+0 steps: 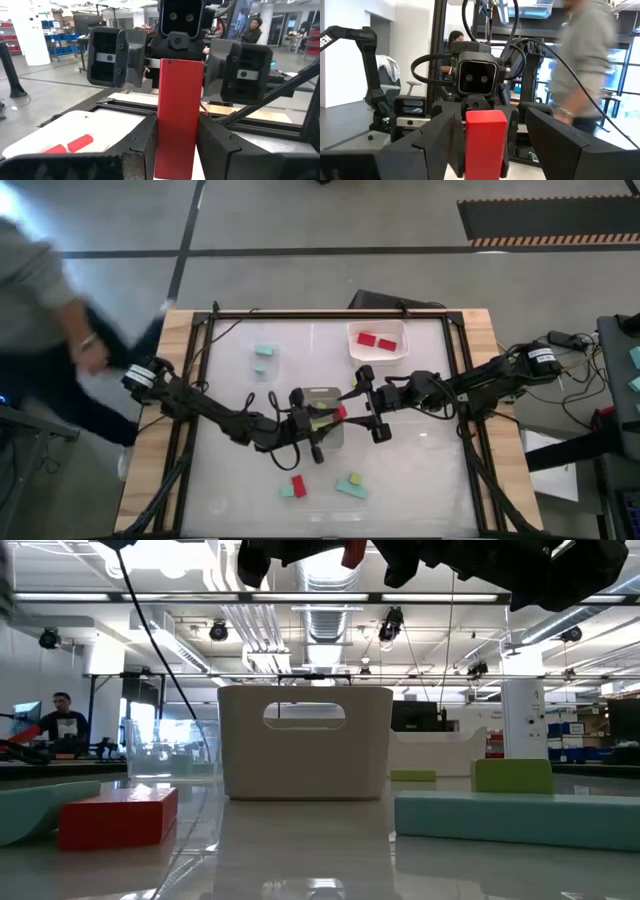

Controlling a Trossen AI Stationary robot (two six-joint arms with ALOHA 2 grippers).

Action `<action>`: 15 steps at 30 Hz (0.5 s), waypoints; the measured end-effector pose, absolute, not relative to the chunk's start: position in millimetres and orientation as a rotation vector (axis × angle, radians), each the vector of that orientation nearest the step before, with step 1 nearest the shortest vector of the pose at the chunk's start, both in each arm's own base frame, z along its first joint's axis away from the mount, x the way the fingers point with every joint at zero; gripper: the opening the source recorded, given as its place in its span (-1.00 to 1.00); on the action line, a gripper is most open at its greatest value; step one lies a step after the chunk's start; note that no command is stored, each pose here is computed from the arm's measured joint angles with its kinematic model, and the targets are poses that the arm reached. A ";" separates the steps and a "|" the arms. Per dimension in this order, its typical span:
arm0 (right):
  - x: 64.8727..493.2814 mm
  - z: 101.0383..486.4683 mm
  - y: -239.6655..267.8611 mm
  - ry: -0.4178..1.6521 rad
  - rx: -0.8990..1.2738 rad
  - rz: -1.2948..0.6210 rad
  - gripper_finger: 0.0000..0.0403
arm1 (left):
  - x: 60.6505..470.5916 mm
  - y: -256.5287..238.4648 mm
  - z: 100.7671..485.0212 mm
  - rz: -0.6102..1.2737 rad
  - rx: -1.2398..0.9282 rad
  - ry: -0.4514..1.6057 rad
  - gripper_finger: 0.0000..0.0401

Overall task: Sort & place blocks by color
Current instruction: Put the red block into the white bin

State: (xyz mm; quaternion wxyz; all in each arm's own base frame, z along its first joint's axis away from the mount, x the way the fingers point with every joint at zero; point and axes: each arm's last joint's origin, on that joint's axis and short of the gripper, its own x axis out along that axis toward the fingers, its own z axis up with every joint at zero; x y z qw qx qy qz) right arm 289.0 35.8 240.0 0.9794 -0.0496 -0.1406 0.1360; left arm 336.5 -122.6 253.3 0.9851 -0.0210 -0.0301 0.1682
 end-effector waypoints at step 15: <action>289.3 237.6 35.7 -0.257 -0.098 0.275 -0.19 | 342.4 -118.3 256.9 0.350 -0.066 -0.076 -0.55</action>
